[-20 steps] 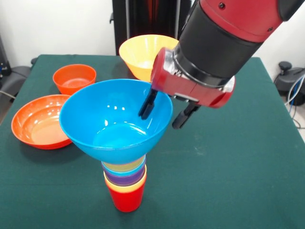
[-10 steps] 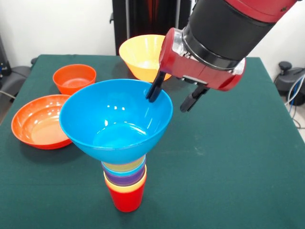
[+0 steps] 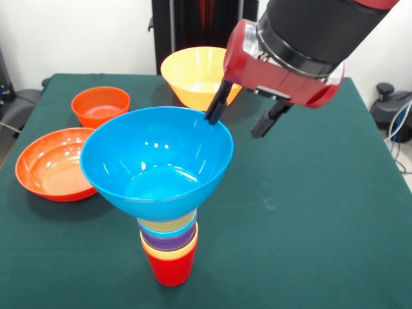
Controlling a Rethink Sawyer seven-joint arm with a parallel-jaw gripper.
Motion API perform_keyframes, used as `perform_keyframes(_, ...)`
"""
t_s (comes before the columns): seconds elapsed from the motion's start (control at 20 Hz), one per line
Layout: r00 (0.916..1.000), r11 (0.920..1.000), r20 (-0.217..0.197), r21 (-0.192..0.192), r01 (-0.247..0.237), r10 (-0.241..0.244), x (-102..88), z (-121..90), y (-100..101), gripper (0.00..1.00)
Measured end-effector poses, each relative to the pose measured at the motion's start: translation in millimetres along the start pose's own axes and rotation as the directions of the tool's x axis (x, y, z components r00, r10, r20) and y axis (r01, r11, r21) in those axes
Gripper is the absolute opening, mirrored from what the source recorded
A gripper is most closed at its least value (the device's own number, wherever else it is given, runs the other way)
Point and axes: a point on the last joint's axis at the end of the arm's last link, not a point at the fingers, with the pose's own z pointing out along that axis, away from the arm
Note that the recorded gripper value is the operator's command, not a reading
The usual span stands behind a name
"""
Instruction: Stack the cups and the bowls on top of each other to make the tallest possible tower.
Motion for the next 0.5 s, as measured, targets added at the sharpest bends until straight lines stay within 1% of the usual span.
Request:
perform_keyframes(0.15,1.0000,1.0000,-0.007,0.007,0.002,-0.002,1.0,-12,0,1.00)
perform_keyframes(0.2,0.9999,0.9999,-0.016,0.015,0.003,-0.003,2.6,-23,0,1.00)
perform_keyframes(0.4,0.9994,0.9998,-0.036,0.020,0.005,-0.004,6.8,-42,1,1.00)
perform_keyframes(0.5,0.9982,0.9999,-0.059,0.016,0.005,-0.004,12.7,-61,2,1.00)
